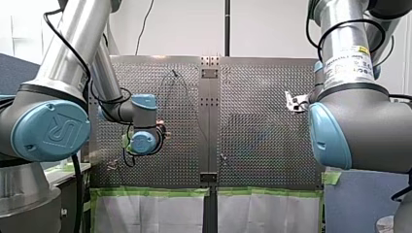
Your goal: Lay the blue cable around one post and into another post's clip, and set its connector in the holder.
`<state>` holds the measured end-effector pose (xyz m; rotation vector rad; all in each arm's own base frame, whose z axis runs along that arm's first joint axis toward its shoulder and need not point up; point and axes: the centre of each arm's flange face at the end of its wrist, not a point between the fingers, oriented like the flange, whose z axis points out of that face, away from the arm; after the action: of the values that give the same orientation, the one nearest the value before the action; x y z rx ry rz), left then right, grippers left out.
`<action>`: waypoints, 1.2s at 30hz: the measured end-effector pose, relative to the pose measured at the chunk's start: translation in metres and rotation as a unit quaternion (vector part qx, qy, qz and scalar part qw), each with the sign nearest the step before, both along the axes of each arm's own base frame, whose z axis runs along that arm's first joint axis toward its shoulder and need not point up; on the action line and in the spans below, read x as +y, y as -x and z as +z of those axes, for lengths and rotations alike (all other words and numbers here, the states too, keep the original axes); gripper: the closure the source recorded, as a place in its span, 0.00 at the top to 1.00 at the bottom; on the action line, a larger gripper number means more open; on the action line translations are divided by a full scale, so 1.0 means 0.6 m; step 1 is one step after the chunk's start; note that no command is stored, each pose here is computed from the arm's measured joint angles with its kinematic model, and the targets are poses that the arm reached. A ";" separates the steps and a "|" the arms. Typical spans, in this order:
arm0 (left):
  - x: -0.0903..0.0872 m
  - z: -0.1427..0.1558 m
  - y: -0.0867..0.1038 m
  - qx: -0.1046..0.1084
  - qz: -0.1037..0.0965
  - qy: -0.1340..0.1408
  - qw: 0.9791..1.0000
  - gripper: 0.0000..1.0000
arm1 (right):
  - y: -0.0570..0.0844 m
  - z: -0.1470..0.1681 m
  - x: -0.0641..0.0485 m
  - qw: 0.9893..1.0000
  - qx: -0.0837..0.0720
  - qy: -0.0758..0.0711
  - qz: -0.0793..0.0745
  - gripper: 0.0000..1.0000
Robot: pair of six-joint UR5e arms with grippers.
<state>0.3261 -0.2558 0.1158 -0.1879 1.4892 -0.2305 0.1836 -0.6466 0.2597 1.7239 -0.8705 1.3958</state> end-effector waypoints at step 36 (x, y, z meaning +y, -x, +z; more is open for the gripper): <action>0.001 -0.006 0.003 0.017 -0.011 0.042 0.999 0.98 | -0.169 -0.034 0.172 1.000 -0.004 -0.004 0.012 0.99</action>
<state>0.3241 -0.2550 0.1125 -0.2442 1.5167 -0.3089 0.2848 -0.5436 0.2393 1.7401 -0.8638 1.4178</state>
